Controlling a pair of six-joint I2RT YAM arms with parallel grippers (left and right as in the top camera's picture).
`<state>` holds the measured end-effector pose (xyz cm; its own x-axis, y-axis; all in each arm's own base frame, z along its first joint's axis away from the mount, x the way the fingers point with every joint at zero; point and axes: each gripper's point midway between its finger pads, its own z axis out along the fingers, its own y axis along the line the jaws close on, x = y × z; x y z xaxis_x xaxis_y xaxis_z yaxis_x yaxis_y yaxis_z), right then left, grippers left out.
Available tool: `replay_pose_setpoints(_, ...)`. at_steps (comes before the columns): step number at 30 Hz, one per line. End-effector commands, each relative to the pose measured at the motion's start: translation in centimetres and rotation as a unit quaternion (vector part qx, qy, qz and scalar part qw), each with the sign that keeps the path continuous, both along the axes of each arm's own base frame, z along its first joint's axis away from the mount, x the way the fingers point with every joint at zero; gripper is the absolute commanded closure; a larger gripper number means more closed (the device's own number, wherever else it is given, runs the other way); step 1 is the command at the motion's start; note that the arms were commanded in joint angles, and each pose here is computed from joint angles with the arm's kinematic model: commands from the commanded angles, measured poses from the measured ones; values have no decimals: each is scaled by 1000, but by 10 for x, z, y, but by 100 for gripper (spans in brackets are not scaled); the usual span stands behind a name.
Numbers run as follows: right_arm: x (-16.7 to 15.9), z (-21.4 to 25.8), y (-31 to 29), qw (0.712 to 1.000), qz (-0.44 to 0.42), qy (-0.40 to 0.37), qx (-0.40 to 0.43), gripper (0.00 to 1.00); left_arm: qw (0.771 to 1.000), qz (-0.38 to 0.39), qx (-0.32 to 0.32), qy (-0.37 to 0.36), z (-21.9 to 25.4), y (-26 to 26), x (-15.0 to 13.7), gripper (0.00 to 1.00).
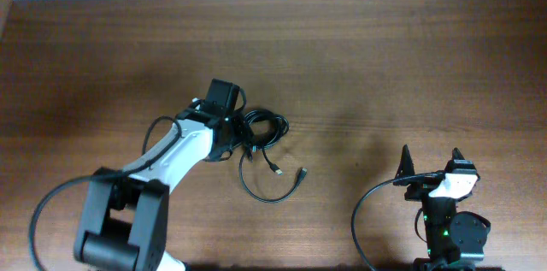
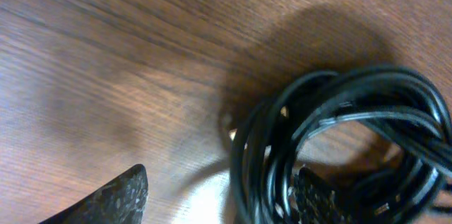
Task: Untangle cables
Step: 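Reach the left gripper forward to the black cable bundle, then close the left gripper on the coiled black cable loops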
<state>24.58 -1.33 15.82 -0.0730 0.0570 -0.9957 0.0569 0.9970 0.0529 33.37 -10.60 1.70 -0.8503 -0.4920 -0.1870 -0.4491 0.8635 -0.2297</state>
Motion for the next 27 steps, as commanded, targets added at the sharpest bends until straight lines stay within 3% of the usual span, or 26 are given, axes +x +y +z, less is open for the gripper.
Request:
replay_pose_setpoints(1,0,-4,-3,1000,-7,4,1,2,999,9,-34,21,-14,-16,1,38)
replay_pose_setpoints(4,0,-4,-3,1000,-7,4,1,2,999,0,-26,40,-27,-21,-6,66)
replay_pose_setpoints(5,0,-4,-3,1000,-7,4,2,2,999,-3,-24,46,-31,-23,-9,96)
replay_pose_setpoints(6,0,-4,-3,1000,-7,4,1,2,999,-4,-23,48,-31,-23,-10,100)
replay_pose_setpoints(10,0,-4,-3,1000,-7,4,1,2,998,-34,-19,42,-25,-23,-11,100)
replay_pose_setpoints(14,0,-4,-3,1000,-7,4,1,2,995,-102,-11,-6,17,-23,-10,100)
replay_pose_setpoints(21,0,-4,-3,1000,-7,4,2,2,989,-110,-26,-92,103,-16,-28,100)
replay_pose_setpoints(27,0,-4,-3,1000,-7,4,1,2,986,-110,-32,-120,136,-9,-49,100)
